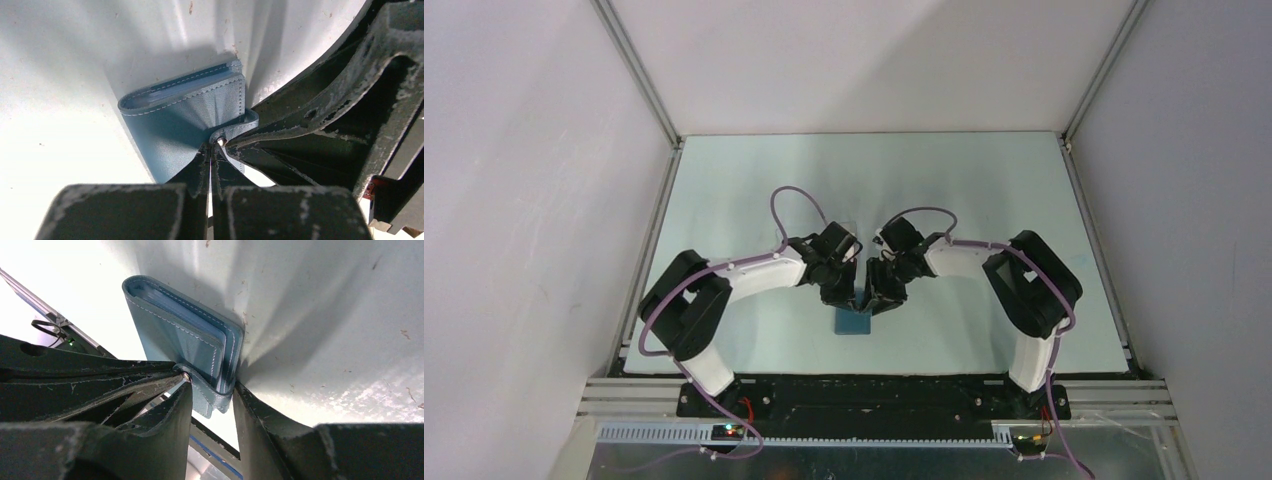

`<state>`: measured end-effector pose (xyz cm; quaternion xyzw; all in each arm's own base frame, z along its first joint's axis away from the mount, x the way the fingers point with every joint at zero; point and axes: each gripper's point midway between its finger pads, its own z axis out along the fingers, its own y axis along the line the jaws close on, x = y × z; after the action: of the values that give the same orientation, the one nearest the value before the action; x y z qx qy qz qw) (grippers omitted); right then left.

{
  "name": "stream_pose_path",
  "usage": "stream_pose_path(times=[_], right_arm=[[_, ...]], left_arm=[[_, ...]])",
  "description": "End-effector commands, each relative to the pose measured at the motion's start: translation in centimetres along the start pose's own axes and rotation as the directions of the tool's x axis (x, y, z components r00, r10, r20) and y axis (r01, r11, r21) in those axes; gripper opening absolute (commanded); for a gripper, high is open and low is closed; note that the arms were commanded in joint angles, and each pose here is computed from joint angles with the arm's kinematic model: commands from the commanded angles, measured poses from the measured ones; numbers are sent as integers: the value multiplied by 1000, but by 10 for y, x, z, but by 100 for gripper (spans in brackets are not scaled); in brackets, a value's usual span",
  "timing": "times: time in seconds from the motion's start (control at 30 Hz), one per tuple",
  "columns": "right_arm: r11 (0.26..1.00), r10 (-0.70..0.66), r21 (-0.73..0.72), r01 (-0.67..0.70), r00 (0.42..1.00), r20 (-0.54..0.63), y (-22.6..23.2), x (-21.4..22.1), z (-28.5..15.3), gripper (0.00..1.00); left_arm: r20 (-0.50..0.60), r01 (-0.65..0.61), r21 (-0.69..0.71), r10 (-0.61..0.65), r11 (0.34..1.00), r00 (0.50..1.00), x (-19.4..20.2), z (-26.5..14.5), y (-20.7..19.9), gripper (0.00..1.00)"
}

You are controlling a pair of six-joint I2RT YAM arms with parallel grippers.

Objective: Put the credit cards into the card holder
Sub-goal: Close the card holder at the center of the board.

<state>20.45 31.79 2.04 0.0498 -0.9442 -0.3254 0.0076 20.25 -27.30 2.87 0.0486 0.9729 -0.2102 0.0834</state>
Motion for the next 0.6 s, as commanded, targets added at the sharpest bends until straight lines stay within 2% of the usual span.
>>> stream_pose_path(times=[0.0,0.57], right_arm=[[964,-7,267,13,1000,-24,-65,16,25,41],[868,-9,493,64,994,-113,-111,40,44,37]], left_arm=[[-16,14,-114,-15,993,1000,6,4,21,0],[-48,34,-193,-44,981,998,16,9,35,0]])
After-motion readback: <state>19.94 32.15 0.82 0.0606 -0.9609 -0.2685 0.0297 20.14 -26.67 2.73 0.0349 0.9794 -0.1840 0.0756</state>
